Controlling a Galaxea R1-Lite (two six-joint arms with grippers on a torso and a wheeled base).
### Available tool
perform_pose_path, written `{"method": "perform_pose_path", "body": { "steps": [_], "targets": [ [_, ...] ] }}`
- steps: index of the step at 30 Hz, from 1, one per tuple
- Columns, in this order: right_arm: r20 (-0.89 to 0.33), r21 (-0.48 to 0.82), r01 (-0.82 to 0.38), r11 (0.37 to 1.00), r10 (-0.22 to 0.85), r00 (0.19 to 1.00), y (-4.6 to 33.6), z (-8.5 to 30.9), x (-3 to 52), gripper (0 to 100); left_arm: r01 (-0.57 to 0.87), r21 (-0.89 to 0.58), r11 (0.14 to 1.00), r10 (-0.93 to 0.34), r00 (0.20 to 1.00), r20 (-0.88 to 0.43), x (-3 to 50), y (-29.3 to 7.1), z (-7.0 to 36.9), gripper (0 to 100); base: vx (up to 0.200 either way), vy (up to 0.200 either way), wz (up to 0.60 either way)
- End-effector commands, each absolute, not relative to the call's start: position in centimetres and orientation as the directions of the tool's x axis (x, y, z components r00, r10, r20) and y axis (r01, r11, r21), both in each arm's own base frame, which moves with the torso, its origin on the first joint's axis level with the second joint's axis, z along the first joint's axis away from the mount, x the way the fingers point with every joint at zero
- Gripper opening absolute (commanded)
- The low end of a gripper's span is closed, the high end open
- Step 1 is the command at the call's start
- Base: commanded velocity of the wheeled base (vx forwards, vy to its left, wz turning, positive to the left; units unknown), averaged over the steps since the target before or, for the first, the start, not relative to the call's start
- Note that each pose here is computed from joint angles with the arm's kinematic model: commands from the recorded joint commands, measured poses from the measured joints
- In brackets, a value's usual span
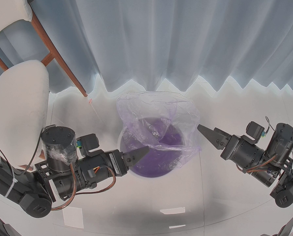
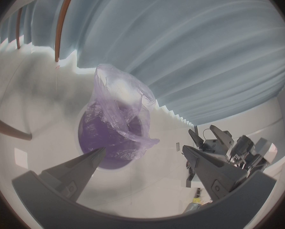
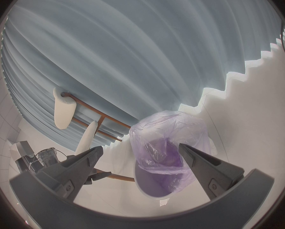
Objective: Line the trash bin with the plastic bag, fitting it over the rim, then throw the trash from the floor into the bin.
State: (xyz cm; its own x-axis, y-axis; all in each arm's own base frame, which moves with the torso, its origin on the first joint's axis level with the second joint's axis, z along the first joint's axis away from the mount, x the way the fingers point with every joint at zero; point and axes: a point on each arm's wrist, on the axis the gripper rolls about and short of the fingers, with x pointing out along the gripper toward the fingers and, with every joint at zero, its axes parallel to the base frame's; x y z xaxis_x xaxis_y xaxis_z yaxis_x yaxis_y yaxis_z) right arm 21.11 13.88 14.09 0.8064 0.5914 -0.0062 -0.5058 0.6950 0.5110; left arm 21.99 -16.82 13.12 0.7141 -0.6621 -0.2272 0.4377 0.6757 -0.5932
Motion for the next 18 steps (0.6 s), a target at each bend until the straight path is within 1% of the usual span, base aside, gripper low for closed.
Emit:
{"method": "perform_pose_path", "body": {
  "steps": [1,3,4,6,9,13,16,18],
  "targets": [
    [0.031,0.506,-0.521,0.688,0.589,0.807,13.6,15.0,20.7,100,0.403,-0.634,0.66,-0.663,0.709,-0.24,22.9,-17.3,12.8,100,0.0,0.0,0.0],
    [0.032,0.504,-0.522,0.688,0.589,0.807,13.6,15.1,20.7,100,0.396,-0.652,0.646,-0.669,0.705,-0.235,23.2,-17.4,12.9,100,0.0,0.0,0.0],
    [0.043,0.498,-0.527,0.688,0.588,0.808,13.6,15.2,20.7,100,0.38,-0.687,0.62,-0.689,0.682,-0.244,23.6,-17.6,12.5,100,0.0,0.0,0.0],
    [0.049,0.486,-0.529,0.696,0.583,0.811,13.6,15.3,20.7,100,0.351,-0.721,0.598,-0.7,0.668,-0.255,24.3,-17.7,12.0,100,0.0,0.0,0.0],
    [0.077,0.468,-0.537,0.702,0.573,0.816,13.4,16.1,20.4,100,0.297,-0.747,0.595,-0.699,0.65,-0.298,25.5,-18.2,10.0,100,0.0,0.0,0.0],
    [0.093,0.466,-0.544,0.698,0.572,0.815,13.2,16.5,20.2,100,0.267,-0.752,0.603,-0.681,0.664,-0.31,27.4,-18.5,8.3,100,0.0,0.0,0.0],
    [0.089,0.456,-0.545,0.703,0.574,0.814,13.2,16.4,20.1,100,0.251,-0.776,0.579,-0.675,0.681,-0.283,28.8,-18.4,7.5,100,0.0,0.0,0.0],
    [0.087,0.43,-0.551,0.715,0.575,0.814,13.2,16.4,20.0,100,0.247,-0.794,0.556,-0.69,0.67,-0.275,29.2,-18.5,7.4,100,0.0,0.0,0.0]
  ]
}}
